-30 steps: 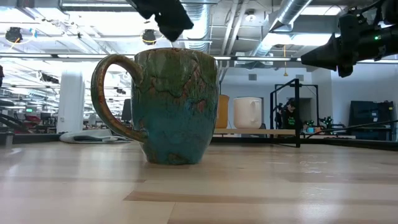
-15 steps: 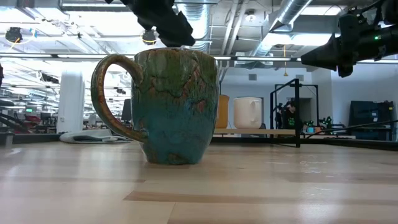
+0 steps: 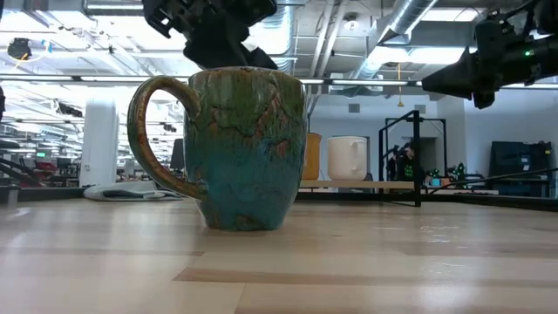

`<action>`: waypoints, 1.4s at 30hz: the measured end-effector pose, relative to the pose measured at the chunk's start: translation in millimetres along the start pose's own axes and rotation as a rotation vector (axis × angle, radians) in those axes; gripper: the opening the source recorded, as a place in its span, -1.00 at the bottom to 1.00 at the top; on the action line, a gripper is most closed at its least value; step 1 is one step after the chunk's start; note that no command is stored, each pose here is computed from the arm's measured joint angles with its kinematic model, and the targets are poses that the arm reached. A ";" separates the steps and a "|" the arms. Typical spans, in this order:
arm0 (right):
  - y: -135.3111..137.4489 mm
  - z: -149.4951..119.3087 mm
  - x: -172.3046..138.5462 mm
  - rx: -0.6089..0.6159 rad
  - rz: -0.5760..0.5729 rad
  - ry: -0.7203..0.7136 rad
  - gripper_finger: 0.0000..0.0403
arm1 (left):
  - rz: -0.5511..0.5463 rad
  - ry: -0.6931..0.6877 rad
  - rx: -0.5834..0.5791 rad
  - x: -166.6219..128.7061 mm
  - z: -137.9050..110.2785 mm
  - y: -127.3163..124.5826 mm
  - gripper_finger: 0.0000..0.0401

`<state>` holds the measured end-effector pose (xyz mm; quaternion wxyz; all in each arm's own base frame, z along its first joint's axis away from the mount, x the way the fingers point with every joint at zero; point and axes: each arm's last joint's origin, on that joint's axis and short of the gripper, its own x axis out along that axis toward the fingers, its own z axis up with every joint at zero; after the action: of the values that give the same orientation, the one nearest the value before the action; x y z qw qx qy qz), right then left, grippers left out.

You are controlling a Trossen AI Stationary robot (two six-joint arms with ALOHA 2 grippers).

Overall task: Stack small to large cups/mugs on shelf
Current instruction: Put the brown mug on the shelf

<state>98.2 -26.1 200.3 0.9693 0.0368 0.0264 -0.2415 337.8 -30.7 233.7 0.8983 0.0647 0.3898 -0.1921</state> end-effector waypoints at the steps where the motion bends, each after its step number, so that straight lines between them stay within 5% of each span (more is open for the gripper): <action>1: 0.1 -0.7 0.0 -0.002 0.002 0.007 -0.44 | -0.002 -0.001 0.005 2.8 0.0 -0.4 -0.31; 27: -0.2 -5.9 0.2 -0.011 -0.001 0.056 -0.44 | 0.003 0.056 0.034 37.9 -1.8 -3.0 -0.31; 42: -0.5 -8.7 0.0 -0.028 -0.004 0.084 -0.44 | 0.013 0.059 0.030 36.0 1.1 -2.4 -0.88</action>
<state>97.6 -25.8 191.6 0.9673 0.0334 0.0704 -0.2412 360.0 -43.9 208.4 0.8866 0.0865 0.4127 -0.1902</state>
